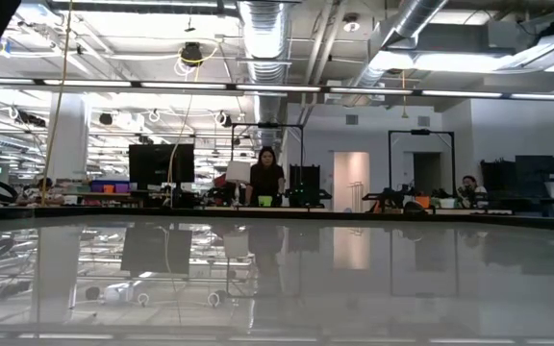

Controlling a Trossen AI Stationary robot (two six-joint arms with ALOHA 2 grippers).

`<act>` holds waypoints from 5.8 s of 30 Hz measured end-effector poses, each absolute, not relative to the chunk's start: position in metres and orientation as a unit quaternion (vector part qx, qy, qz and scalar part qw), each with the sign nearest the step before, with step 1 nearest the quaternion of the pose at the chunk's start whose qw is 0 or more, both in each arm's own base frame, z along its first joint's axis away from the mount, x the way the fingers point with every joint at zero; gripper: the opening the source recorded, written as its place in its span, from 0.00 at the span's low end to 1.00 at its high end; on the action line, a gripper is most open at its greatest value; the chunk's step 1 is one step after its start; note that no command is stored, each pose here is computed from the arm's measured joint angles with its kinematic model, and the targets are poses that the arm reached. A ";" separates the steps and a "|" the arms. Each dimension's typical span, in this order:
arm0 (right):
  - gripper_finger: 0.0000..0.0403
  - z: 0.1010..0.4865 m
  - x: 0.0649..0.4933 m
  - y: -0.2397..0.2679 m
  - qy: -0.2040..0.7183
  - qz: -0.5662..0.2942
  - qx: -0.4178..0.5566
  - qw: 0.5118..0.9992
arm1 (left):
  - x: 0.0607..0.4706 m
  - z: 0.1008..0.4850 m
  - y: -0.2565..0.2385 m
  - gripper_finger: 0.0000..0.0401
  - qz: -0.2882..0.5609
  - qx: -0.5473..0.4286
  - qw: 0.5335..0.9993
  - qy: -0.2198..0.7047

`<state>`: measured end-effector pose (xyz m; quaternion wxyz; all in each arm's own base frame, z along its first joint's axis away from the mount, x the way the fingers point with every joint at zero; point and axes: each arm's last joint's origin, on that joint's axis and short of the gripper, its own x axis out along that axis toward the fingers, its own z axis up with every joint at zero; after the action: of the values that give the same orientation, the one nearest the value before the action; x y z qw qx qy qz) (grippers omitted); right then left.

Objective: Nest bowls inside each other
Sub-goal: Stack the red bowl on the green bowl, then return to Home Position

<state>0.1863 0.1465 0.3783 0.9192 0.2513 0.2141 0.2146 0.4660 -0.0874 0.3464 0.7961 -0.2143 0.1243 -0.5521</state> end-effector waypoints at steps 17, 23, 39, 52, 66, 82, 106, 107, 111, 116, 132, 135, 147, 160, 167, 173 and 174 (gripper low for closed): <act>0.09 0.372 0.205 0.166 0.214 0.335 0.226 0.889 | 0.473 0.347 -0.077 0.12 -0.532 -0.233 0.810 0.087; 0.09 0.365 0.205 0.164 0.255 0.303 0.247 0.884 | 0.478 0.351 -0.058 0.29 -0.455 -0.263 0.849 0.059; 0.09 0.328 0.166 0.174 0.415 0.110 0.240 0.871 | 0.471 0.367 0.011 0.44 -0.464 -0.273 0.842 0.040; 0.09 0.307 0.123 0.203 0.468 0.014 0.274 0.840 | 0.470 0.361 0.047 0.44 -0.430 -0.287 0.854 0.053; 0.09 0.239 0.138 0.246 0.562 -0.061 0.187 0.803 | 0.471 0.358 0.052 0.44 -0.421 -0.286 0.859 0.059; 0.54 0.238 0.155 0.243 0.538 -0.096 0.245 0.801 | 0.471 0.356 0.050 0.44 -0.434 -0.291 0.849 0.075; 0.09 0.268 0.109 0.195 0.426 -0.303 0.323 0.789 | 0.468 0.356 0.055 0.44 -0.455 -0.272 0.844 0.081; 0.09 0.266 0.110 0.197 0.428 -0.306 0.322 0.787 | 0.468 0.356 0.055 0.44 -0.455 -0.272 0.844 0.081; 0.05 0.251 0.111 0.200 0.442 -0.316 0.332 0.771 | 0.468 0.356 0.055 0.44 -0.455 -0.270 0.845 0.079; 0.05 0.233 0.113 0.197 0.439 -0.323 0.340 0.766 | 0.468 0.356 0.055 0.44 -0.455 -0.270 0.845 0.079; 0.05 0.217 0.111 0.173 0.425 -0.330 0.371 0.757 | 0.468 0.356 0.055 0.44 -0.457 -0.272 0.843 0.082; 0.13 0.228 0.111 0.168 0.393 -0.321 0.378 0.774 | 0.468 0.357 0.056 0.44 -0.457 -0.269 0.844 0.078; 0.40 0.289 0.101 0.149 0.140 -0.197 0.332 0.912 | 0.416 0.418 0.086 0.44 -0.440 -0.217 0.870 0.047; 0.37 0.334 0.061 0.090 0.096 -0.095 0.283 0.950 | 0.316 0.441 0.081 0.39 -0.217 -0.138 0.946 0.198; 0.35 0.346 0.044 0.054 0.080 -0.046 0.279 0.956 | 0.278 0.467 0.067 0.35 -0.162 -0.118 0.961 0.188; 0.32 0.351 0.034 0.023 0.052 -0.022 0.275 0.960 | 0.231 0.489 0.055 0.35 -0.109 -0.120 0.971 0.175; 0.32 0.351 0.033 0.019 0.047 -0.021 0.272 0.961 | 0.222 0.492 0.053 0.35 -0.099 -0.124 0.972 0.175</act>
<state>0.0325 0.0191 0.3514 0.9609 0.2720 0.0472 -0.0208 0.2218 0.0531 0.4922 0.9719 -0.1235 0.1746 -0.0986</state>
